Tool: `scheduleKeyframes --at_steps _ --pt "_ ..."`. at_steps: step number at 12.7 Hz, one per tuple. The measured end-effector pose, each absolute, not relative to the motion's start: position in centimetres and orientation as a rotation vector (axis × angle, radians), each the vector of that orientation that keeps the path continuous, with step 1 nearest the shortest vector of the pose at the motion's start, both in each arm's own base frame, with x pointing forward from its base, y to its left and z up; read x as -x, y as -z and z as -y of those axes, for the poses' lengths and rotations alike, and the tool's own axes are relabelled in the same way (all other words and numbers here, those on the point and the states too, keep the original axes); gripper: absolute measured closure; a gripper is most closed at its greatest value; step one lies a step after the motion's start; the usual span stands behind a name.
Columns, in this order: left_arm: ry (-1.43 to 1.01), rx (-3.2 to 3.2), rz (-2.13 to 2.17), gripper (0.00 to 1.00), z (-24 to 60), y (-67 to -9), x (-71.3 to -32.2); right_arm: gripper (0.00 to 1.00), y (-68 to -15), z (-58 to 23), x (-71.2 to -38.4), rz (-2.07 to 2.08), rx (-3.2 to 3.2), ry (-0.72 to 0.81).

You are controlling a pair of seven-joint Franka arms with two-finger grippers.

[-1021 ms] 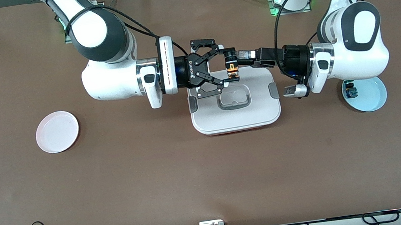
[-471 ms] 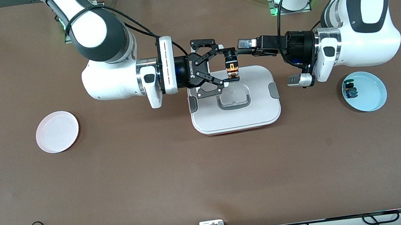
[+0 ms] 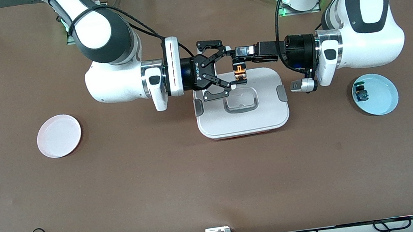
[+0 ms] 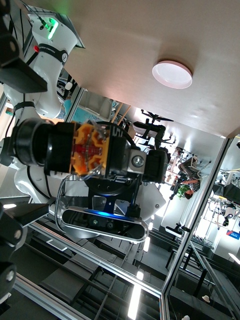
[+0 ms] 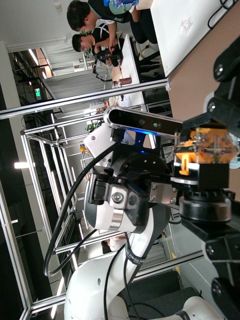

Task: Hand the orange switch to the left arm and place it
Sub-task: 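Close the left gripper on the orange switch held by the right gripper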

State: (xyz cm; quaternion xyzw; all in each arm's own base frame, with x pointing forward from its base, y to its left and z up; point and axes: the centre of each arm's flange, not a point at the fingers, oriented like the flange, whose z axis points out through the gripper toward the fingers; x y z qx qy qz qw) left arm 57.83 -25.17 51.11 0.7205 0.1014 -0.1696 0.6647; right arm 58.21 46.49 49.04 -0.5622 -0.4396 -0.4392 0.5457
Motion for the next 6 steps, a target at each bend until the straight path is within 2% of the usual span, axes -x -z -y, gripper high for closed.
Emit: scheduleKeyframes --at_steps 1,2,3,6 --pt "0.381 -1.627 -0.230 0.04 25.11 -51.14 -57.88 0.28 -48.92 -46.62 -58.15 1.040 1.348 1.049" --pt "0.377 -1.628 -0.232 0.13 25.06 -51.14 -57.93 0.28 -48.84 -46.88 -57.98 1.040 1.360 1.053" --pt "0.367 -1.630 -0.232 0.16 25.00 -51.15 -58.02 0.28 -48.80 -47.17 -57.77 1.041 1.365 1.054" --pt "0.332 -1.635 -0.228 0.17 24.80 -50.74 -58.37 0.28 -48.76 -47.54 -57.47 1.044 1.364 1.051"
